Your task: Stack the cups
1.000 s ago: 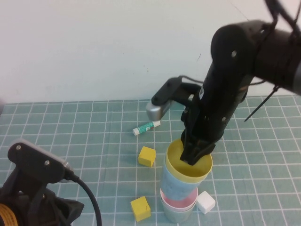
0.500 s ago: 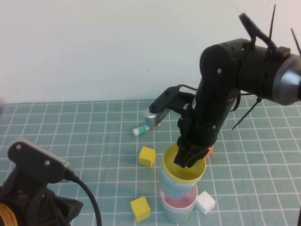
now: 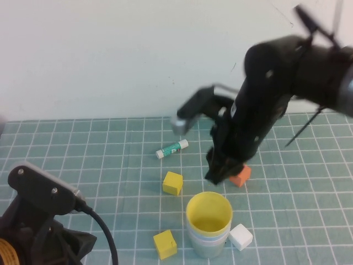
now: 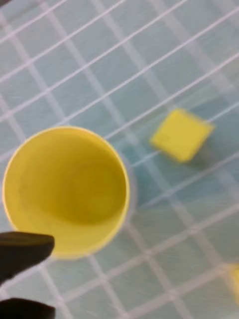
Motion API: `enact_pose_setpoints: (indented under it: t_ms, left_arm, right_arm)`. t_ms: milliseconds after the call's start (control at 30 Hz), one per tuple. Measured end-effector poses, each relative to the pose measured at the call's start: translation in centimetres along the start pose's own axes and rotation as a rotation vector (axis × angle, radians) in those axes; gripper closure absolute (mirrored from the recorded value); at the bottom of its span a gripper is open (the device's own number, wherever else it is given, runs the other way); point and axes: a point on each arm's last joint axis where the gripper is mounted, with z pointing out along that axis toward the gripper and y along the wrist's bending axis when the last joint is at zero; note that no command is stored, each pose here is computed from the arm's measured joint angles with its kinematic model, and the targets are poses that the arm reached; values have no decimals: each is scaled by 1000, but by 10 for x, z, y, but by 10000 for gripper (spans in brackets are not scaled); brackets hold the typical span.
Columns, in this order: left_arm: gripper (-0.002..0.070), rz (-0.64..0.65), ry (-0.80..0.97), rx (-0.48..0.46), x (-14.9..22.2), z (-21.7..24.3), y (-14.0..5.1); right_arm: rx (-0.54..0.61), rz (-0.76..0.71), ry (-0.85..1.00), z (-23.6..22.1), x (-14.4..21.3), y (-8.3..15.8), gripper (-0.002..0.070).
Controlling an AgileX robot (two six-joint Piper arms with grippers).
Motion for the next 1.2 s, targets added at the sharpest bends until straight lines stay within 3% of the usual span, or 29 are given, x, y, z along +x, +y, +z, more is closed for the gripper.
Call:
enact_pose_setpoints:
  t_ms: [233,433,700,967,1200]
  left_arm:
    - [677,-3,-158,41,8,-11,1]
    - [677,32,-299,58,32,-15,5]
    - [677,253,-398,-34,36,-16,11]
    - [677,306,-413,-58,34,-16,12]
    - [677,307,-413,-58,34,-16,12]
  right_arm:
    - [79,-141,-436,-95,19,33,477]
    - [188,-211,-633,-123,82,60,553]
    - [243,-320,-1011,-163,180,114,667]
    - [380,-308,-1243,-163,253,135,678]
    - [358,-204,-1225,-133,264,130,678]
